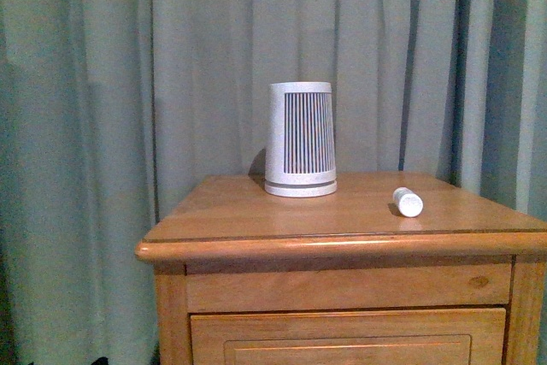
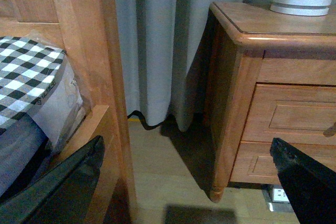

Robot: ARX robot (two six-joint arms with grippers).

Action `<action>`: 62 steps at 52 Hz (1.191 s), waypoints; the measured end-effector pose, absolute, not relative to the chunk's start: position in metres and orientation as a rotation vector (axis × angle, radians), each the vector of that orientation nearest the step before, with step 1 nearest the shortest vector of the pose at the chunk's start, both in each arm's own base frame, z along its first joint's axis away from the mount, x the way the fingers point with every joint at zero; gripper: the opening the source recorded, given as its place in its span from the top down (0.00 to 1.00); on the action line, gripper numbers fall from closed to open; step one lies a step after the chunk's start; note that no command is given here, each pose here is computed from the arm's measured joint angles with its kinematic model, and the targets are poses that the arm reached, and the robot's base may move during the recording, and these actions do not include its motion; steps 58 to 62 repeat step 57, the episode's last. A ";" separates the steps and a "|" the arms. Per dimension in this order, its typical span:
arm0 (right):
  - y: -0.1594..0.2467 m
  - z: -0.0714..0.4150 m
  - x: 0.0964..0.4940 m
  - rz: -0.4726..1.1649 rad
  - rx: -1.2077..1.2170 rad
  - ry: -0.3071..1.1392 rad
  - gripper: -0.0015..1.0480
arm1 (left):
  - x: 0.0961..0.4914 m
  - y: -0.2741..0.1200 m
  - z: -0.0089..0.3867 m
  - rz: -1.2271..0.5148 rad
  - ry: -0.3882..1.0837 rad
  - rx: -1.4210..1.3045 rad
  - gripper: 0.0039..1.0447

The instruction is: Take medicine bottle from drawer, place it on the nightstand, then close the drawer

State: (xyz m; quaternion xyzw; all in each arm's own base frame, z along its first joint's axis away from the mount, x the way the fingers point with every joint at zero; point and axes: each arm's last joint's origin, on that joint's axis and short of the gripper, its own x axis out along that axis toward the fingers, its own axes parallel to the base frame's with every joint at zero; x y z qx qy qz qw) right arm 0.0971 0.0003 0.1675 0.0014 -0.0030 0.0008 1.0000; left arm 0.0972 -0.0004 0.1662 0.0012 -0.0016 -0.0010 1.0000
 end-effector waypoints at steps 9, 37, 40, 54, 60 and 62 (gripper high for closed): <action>0.000 0.167 0.097 0.002 0.003 -0.006 0.21 | 0.097 0.000 0.166 -0.002 -0.003 0.002 0.06; 0.000 0.167 0.097 0.002 0.003 -0.006 0.07 | 0.097 0.000 0.166 -0.002 -0.003 0.002 0.06; 0.000 0.167 0.097 0.002 0.003 -0.006 0.07 | 0.097 0.000 0.166 -0.002 -0.003 0.002 0.06; 0.000 0.167 0.097 0.002 0.003 -0.006 0.07 | 0.097 0.000 0.166 -0.002 -0.003 0.002 0.06; 0.000 0.167 0.097 0.002 0.003 -0.006 0.07 | 0.097 0.000 0.166 -0.002 -0.003 0.002 0.06; 0.000 0.167 0.097 0.002 0.003 -0.006 0.07 | 0.097 0.000 0.166 -0.002 -0.003 0.002 0.06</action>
